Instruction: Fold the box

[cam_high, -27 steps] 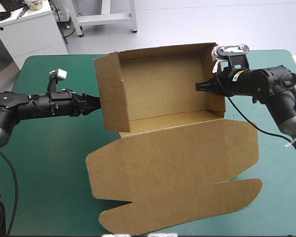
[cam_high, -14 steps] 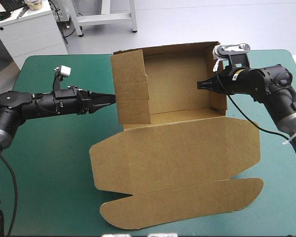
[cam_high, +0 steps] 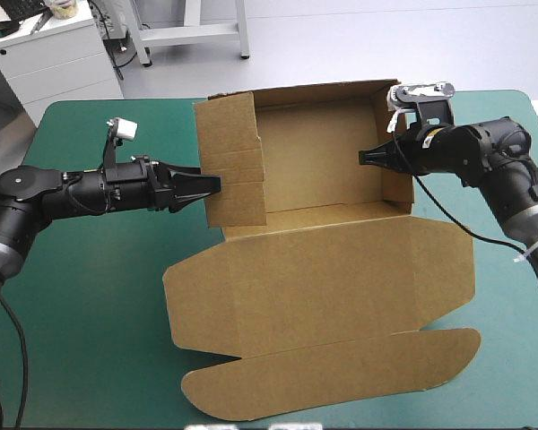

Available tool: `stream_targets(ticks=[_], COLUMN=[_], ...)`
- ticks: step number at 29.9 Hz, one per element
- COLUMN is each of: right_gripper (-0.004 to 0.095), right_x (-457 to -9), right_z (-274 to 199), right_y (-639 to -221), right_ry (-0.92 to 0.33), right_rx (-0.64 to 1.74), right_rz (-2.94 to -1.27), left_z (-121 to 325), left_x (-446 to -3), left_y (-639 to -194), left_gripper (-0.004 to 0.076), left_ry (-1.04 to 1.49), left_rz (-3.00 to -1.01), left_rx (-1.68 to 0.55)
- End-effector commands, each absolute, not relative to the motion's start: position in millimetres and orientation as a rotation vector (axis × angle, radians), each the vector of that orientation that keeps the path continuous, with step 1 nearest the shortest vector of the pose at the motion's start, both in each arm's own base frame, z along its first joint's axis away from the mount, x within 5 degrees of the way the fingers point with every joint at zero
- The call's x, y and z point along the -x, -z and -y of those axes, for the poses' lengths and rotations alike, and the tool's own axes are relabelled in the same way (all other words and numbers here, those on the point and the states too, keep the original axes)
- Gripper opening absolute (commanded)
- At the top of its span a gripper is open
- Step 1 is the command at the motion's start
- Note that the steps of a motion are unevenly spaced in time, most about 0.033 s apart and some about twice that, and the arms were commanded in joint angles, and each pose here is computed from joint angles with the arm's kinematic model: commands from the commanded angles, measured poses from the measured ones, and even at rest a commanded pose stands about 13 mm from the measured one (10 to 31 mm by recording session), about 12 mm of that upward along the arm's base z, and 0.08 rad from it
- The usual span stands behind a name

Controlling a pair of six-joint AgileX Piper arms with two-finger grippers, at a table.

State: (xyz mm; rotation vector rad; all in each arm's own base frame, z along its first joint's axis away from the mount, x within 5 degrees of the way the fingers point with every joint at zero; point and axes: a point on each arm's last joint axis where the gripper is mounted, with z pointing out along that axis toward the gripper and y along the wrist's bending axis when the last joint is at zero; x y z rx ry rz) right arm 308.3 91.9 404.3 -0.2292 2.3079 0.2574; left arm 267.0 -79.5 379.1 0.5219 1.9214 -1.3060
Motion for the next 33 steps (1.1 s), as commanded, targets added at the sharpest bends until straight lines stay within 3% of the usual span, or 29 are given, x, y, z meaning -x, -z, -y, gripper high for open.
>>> stream_targets(ticks=[1,5,14,21,33], right_gripper=[0.0008,0.0008,0.0008,0.0008,0.0008], right_x=[-299.6,-299.5,-295.5,-291.8,-287.9], right_z=[-92.3,-94.3,-107.1,-123.8,-134.9], right_y=[-427.3,-428.3,-428.7,-432.0,-433.5], right_ry=[-0.331,-0.368,-0.403,-0.397,-0.405], right_rx=[0.201,0.189,0.203,0.200,0.171], right_rz=[-2.202,-2.195,-2.193,-2.148,-2.131], left_z=[84.8,84.0,106.6,124.2,126.3], left_x=[-251.9,-254.2,-252.8,-251.6,-256.2], left_y=[-404.1,-403.4,-427.3,-425.0,-425.1], left_gripper=[0.0535,0.0535,0.0535,0.0535,0.0506], left_ry=[1.419,1.400,1.046,0.764,0.633], left_rz=[-1.801,-1.813,-1.938,-2.138,-2.128], left_rx=[-0.569,-0.540,-0.494,-0.326,-0.119])
